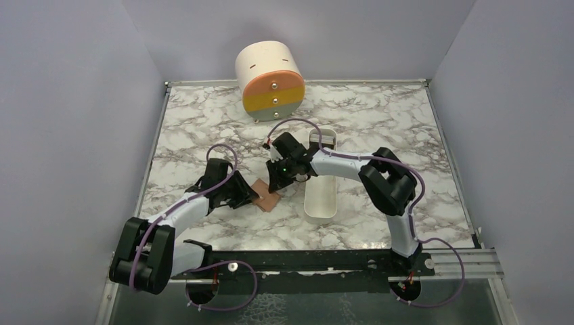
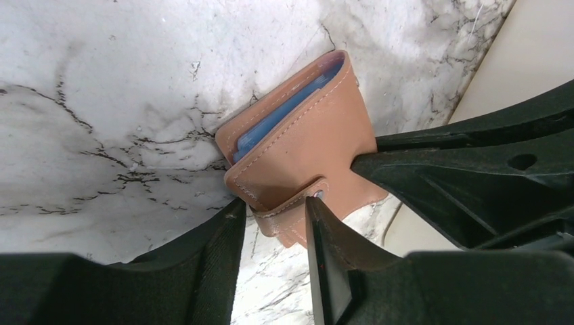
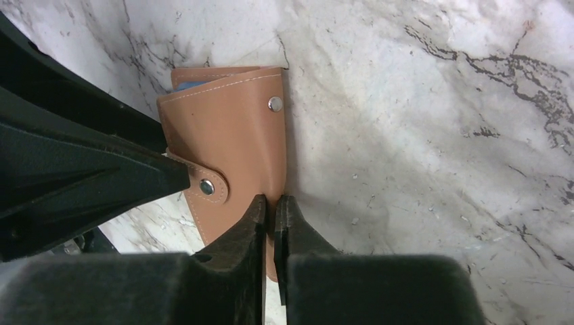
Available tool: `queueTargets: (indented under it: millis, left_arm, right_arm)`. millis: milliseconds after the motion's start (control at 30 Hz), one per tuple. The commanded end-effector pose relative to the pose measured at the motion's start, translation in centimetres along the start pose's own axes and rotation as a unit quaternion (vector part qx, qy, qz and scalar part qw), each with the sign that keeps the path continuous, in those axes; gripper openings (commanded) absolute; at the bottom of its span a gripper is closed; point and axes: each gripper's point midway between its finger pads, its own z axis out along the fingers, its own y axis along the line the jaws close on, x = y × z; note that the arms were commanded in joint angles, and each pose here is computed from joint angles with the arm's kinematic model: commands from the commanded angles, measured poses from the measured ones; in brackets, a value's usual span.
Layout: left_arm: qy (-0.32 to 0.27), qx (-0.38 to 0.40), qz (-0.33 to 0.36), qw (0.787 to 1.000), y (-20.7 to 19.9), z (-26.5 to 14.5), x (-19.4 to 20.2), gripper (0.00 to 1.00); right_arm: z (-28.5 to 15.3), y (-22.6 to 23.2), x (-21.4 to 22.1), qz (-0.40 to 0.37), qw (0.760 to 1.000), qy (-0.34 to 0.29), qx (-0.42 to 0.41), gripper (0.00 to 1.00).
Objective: Put the credit cards into the card holder
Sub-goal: Open the card holder at the center of the board.
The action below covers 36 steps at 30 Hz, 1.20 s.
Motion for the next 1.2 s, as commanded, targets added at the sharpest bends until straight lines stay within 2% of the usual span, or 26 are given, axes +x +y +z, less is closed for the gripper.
queueTargets:
  millis: [0, 233, 400, 533, 667, 900, 1167]
  left_arm:
    - [-0.003, 0.016, 0.030, 0.999, -1.7, -1.2, -0.9, 0.43]
    - [-0.028, 0.019, 0.102, 0.994, -4.6, -3.8, -3.4, 0.54]
    - [-0.007, 0.088, 0.114, 0.990, -8.2, -5.3, -3.1, 0.57]
    - [0.017, 0.141, 0.100, 0.985, -9.7, -5.3, -2.0, 0.57]
    - [0.037, 0.171, 0.076, 0.982, -9.6, -4.4, -0.9, 0.57]
    - [0.066, 0.155, 0.074, 0.983, -7.9, -2.5, 0.3, 0.57]
    - [0.057, 0.139, 0.072, 0.986, -7.4, -1.5, -0.3, 0.54]
  right_arm:
    - [-1.4, 0.7, -0.5, -0.009, 1.000, -0.019, 0.006, 0.01]
    - [-5.3, 1.6, -2.1, 0.005, 0.998, -0.058, 0.026, 0.01]
    - [-7.3, 0.8, -3.0, 0.032, 0.994, -0.078, 0.076, 0.01]
    - [-8.3, 1.7, -3.6, 0.050, 0.992, -0.096, 0.062, 0.01]
    - [-9.3, 3.2, -4.1, 0.070, 0.991, -0.112, 0.033, 0.01]
    - [-10.5, 5.1, -4.7, 0.088, 0.988, -0.126, -0.010, 0.01]
    - [-10.3, 6.5, -3.4, 0.097, 0.987, -0.115, -0.059, 0.01]
